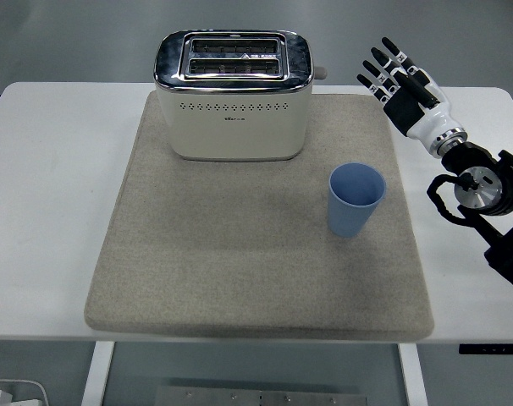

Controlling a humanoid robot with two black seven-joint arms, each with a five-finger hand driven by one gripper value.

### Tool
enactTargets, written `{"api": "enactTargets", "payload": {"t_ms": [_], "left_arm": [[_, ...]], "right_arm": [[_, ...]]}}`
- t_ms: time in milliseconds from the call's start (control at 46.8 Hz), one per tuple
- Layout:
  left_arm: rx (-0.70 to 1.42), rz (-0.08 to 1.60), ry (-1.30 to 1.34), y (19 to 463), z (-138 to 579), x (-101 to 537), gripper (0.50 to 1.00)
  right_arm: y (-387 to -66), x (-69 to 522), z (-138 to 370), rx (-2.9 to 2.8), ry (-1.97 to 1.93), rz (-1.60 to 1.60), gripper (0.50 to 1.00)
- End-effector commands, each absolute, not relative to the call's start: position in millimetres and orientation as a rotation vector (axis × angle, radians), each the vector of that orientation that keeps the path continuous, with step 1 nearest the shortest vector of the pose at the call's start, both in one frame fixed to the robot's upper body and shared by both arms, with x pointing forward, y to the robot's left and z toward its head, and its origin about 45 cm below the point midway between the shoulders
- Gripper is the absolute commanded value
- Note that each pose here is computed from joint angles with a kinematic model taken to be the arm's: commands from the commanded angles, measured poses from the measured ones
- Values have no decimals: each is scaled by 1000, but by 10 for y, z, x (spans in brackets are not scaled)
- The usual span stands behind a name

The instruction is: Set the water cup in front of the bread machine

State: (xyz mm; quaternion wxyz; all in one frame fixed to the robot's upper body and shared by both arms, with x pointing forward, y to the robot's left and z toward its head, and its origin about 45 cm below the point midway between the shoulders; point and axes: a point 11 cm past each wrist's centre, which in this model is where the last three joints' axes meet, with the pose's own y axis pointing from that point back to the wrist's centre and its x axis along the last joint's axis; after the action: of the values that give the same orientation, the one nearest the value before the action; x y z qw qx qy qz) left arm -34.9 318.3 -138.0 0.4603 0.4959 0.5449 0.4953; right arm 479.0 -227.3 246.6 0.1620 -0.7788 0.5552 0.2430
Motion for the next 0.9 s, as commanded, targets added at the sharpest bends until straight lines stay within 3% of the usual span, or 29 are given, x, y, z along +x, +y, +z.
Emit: {"api": "enactTargets", "payload": {"t_ms": [0, 876], "left_arm": [[1222, 1222, 1341, 3189, -1380, -350, 1000], [1228, 1234, 1336, 3224, -1378, -342, 1000]], "right_arm": [[-2274, 4788, 2461, -2222, 1584, 695, 938], [-2342, 4745, 2421, -2246, 1562, 687, 938]]}}
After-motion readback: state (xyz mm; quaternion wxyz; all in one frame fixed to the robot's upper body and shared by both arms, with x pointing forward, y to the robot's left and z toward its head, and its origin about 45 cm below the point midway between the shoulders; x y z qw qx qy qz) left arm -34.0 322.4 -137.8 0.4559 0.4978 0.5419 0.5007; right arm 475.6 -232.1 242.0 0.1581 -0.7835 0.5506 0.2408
